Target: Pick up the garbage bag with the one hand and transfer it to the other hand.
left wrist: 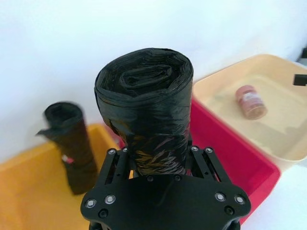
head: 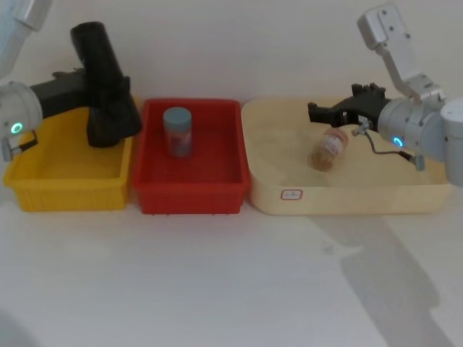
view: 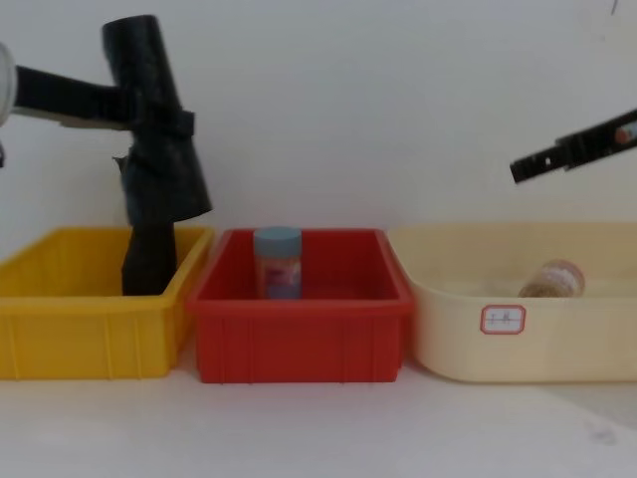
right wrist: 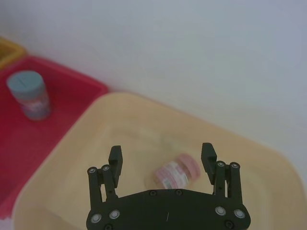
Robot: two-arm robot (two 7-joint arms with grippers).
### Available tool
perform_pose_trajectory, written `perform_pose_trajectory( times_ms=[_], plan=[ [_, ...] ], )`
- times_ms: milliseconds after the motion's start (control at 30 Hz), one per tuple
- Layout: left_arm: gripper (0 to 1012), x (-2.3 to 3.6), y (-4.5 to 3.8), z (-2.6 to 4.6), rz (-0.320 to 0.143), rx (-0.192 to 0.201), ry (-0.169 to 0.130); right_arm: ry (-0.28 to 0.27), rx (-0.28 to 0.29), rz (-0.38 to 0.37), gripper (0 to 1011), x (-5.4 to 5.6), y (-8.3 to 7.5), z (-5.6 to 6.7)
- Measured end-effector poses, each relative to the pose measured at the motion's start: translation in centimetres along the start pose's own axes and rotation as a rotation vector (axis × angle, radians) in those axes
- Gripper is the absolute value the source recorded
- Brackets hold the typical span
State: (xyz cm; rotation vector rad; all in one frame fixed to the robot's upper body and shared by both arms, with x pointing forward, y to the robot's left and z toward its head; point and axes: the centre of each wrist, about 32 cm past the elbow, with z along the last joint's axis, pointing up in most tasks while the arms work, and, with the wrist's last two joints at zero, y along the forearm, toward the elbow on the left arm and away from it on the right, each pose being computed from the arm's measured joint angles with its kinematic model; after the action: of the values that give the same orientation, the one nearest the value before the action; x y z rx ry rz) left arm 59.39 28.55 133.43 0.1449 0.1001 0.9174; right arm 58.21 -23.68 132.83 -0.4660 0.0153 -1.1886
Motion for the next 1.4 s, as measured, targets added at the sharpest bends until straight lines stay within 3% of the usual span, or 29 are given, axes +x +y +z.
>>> perform_pose_trajectory(
  times_ms=[133,300,667,1000,1400],
  plan=[
    [486,-0.38,-0.66,0.44,-0.029,-0.008,-0.008,-0.012,0.047,0.024,1001,0.2,-0.6,0.5],
    [486,-1.43,-2.48,1.16,-0.072,-0.025,-0.027,-0.029,0.125,0.079,1001,0.3,-1.8,1.5],
    [486,-3.23,-5.87,1.97,-0.135,-0.032,-0.076,-0.051,0.225,0.166,1001,0.1,-3.7,3.1],
    [486,-4.62,-8.47,2.24,-0.189,0.005,-0.126,-0.02,0.203,0.176,1001,0.4,-3.4,2.0],
    [486,-6.33,-10.08,2.62,-0.216,0.006,-0.175,0.023,0.226,0.227,1001,0.9,-2.6,0.9]
  ],
)
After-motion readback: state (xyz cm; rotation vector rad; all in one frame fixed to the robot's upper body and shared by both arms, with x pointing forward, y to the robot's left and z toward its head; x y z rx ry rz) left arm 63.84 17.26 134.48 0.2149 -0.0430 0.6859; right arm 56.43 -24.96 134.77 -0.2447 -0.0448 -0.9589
